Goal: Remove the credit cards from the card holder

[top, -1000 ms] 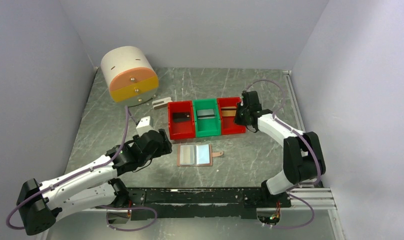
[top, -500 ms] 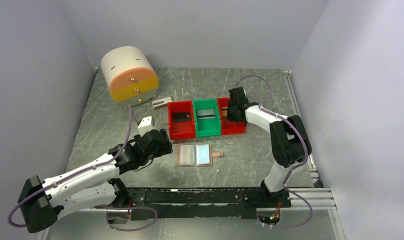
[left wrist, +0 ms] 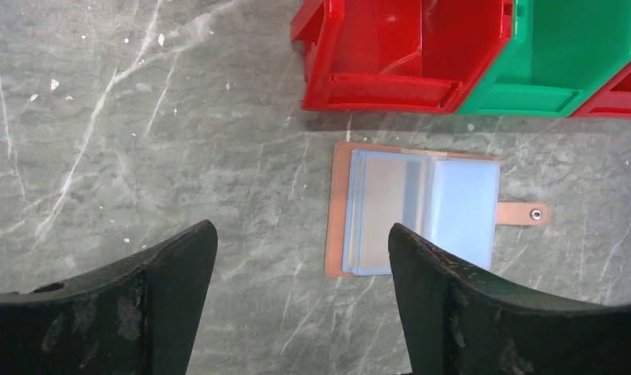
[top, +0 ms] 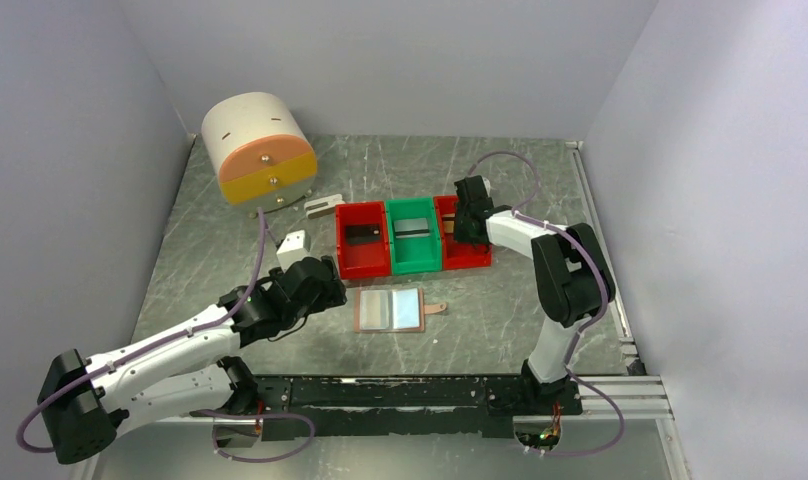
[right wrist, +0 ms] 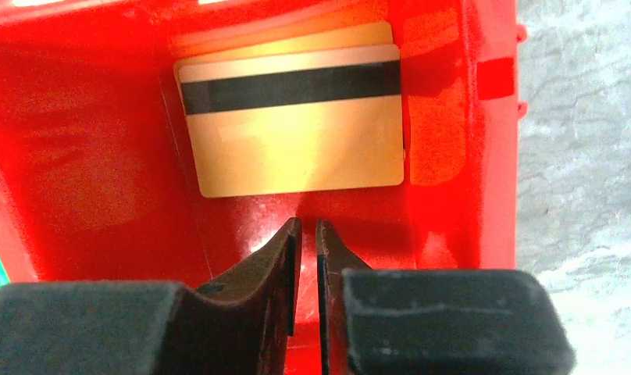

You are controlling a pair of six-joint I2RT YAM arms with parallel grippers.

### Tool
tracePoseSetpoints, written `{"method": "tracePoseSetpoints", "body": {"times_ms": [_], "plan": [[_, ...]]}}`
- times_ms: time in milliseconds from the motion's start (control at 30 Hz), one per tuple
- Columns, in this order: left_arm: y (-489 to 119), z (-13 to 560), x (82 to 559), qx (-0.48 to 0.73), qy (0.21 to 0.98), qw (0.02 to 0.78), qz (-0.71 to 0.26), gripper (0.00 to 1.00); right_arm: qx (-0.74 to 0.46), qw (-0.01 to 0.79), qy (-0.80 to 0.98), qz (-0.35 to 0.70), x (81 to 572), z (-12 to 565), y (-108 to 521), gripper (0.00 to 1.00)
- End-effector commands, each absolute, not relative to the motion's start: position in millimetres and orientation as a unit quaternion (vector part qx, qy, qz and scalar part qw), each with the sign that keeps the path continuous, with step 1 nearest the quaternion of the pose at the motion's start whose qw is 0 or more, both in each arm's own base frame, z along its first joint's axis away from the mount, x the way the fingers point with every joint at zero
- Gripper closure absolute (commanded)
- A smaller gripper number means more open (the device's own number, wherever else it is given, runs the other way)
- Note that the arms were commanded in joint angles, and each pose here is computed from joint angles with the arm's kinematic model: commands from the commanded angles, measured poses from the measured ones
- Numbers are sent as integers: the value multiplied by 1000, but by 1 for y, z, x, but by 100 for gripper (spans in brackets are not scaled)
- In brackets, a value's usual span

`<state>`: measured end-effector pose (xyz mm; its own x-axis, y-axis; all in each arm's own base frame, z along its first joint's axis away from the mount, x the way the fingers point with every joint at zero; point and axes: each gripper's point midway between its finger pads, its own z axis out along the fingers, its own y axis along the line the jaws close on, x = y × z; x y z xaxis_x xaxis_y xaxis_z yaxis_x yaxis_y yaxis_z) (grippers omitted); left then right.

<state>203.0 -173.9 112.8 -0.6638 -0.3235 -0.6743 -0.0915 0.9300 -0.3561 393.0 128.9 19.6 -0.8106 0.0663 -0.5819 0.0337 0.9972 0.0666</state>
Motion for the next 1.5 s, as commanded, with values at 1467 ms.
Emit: {"method": "tracePoseSetpoints", "body": {"times_ms": [1467], "plan": [[-185, 116, 210, -111, 904, 383, -156, 12, -12, 320, 940, 114, 340, 38, 167, 79]]}}
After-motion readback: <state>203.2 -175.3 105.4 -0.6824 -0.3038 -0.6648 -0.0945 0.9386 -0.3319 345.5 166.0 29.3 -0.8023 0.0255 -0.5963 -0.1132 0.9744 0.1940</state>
